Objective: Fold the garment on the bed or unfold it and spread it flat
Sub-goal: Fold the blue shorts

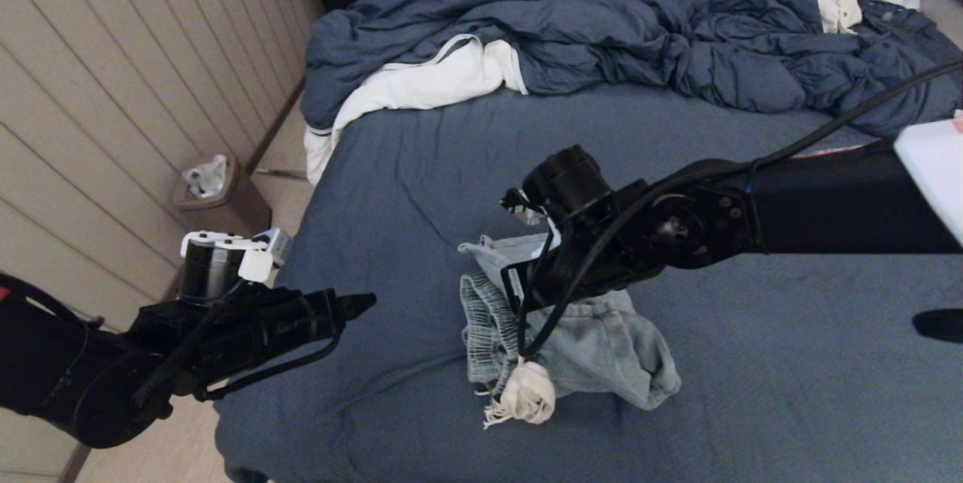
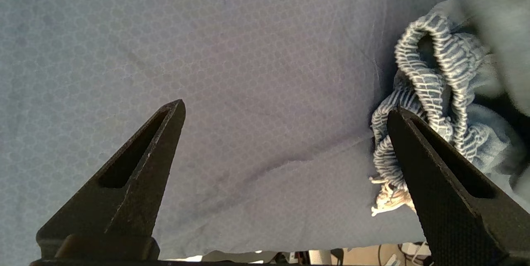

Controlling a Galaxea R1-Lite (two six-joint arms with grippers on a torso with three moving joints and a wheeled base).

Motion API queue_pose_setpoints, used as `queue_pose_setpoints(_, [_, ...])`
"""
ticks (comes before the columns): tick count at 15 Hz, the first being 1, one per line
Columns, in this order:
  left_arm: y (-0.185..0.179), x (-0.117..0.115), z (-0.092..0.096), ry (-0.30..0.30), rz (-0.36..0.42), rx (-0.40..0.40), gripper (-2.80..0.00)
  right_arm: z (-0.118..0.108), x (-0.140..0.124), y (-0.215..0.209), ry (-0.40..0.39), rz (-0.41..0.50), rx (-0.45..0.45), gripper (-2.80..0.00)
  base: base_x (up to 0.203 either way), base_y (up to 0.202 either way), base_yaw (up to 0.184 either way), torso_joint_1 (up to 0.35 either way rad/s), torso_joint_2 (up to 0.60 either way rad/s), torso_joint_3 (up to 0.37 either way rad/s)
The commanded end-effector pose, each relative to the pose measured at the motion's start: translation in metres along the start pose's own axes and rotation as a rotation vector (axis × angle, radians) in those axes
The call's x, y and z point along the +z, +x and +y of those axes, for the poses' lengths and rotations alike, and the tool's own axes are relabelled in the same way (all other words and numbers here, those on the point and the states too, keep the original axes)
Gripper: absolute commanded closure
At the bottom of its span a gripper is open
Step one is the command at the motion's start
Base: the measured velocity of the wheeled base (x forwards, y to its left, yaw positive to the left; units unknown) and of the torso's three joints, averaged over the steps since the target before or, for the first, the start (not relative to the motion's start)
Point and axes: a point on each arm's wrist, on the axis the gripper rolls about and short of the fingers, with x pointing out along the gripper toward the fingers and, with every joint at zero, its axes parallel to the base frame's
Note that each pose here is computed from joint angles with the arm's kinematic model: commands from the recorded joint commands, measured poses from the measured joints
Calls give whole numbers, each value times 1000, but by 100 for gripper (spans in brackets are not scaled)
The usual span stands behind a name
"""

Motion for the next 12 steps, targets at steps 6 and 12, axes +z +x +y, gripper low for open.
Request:
queue_pose_setpoints(6, [0,0,-1,-2,-1,-8,-280,23,-11,31,-46,60,-10,0,0,0,0,0,0,0])
queue_pose_setpoints(12, [0,-2,-1,0,5,-10,-280,30,-6,16,-59,16,1,-280,0,0,0,0,0,0])
